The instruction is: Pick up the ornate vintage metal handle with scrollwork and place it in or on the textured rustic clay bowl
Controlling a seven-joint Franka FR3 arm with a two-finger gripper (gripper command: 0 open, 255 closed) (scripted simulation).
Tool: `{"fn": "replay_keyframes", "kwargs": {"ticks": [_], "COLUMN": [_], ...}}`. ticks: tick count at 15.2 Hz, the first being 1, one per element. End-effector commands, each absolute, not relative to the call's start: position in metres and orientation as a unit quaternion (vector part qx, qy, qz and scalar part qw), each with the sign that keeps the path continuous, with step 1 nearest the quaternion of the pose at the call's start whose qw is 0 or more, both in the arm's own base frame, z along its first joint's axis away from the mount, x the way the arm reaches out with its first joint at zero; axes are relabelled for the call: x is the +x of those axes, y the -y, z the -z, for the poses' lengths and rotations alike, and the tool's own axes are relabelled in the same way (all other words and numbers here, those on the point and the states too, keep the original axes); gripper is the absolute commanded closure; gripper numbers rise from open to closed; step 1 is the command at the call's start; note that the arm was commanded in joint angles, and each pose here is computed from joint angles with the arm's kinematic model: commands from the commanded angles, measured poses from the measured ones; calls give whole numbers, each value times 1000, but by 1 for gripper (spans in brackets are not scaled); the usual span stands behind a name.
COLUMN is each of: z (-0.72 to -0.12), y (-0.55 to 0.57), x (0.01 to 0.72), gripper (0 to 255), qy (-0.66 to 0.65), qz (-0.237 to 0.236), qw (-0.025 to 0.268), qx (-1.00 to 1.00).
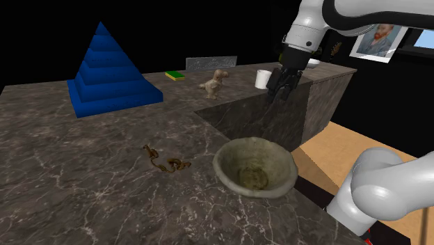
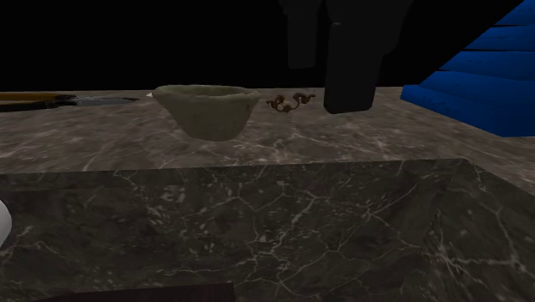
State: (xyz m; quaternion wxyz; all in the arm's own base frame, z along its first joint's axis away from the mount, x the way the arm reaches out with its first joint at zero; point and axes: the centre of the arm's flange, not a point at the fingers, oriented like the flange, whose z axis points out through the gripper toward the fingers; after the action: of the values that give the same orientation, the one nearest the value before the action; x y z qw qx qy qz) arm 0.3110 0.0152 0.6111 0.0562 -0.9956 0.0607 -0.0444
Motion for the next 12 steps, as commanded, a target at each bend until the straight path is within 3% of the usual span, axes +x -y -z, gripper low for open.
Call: {"fn": "replay_keyframes", "kwargs": {"ticks": [1, 12], "z": [-611, -594], "y": [-15, -155], "x": [311, 377], "gripper": [0, 0], "qy": [-61, 20], "qz": [44, 21], "qw": [56, 26], "qx": [-996, -999]}}
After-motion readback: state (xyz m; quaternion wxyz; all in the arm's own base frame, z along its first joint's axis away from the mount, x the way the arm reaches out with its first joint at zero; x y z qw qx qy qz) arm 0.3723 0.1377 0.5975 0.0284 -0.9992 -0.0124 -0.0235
